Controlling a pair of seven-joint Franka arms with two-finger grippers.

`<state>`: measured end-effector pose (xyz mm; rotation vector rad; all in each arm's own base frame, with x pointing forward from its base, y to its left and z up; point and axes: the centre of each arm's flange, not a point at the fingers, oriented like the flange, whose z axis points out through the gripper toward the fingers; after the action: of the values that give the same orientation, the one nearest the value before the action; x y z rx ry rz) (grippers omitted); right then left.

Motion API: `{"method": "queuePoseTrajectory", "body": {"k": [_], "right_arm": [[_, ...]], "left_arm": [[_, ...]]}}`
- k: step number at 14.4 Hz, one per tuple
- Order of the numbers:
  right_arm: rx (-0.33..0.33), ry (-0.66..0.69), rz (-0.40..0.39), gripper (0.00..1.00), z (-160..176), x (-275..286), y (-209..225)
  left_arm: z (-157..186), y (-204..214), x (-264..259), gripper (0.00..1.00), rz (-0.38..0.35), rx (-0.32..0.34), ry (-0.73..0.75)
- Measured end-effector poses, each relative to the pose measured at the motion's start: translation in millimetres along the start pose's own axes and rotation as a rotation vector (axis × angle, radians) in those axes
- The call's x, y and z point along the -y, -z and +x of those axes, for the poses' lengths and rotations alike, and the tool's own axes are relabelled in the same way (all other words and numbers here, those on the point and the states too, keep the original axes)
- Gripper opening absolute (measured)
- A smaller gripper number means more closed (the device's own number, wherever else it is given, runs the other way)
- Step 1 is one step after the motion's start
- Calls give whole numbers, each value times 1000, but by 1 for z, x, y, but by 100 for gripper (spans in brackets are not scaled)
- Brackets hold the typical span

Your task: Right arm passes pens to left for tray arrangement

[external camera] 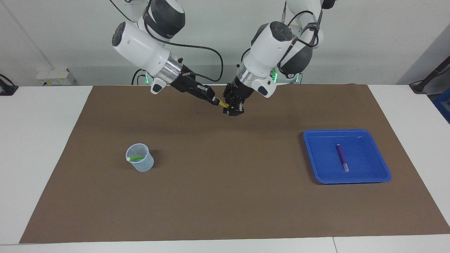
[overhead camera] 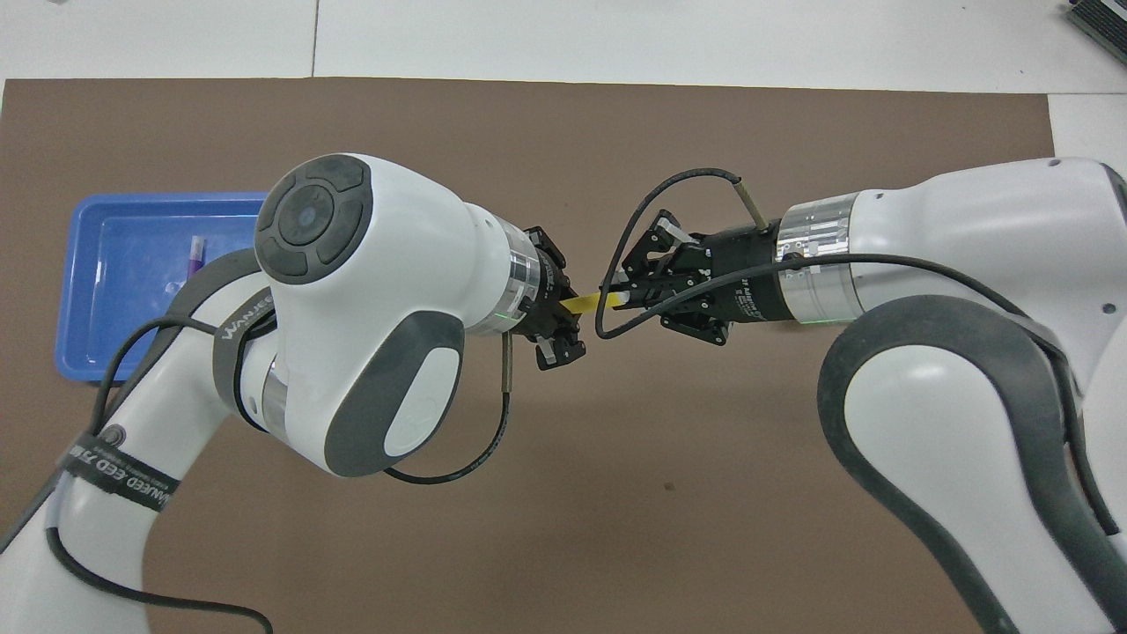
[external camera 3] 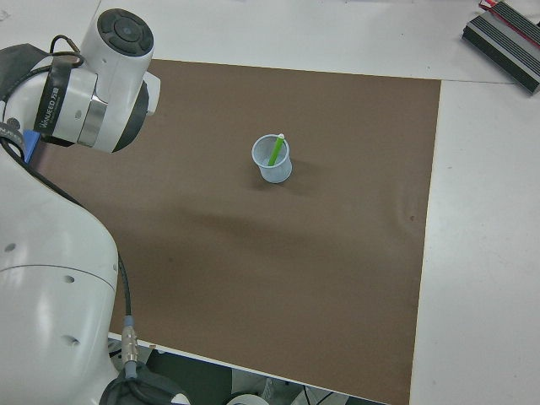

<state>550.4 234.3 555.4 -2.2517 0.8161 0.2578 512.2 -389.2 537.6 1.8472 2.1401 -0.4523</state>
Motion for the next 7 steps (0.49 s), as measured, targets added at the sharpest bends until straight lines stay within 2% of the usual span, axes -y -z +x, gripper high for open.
{"method": "queuePoseTrajectory", "body": {"k": [7], "right_arm": [[1, 2, -1, 18, -1, 0, -1]], "left_arm": [[-1, 0, 0, 9, -1, -1, -3]]}}
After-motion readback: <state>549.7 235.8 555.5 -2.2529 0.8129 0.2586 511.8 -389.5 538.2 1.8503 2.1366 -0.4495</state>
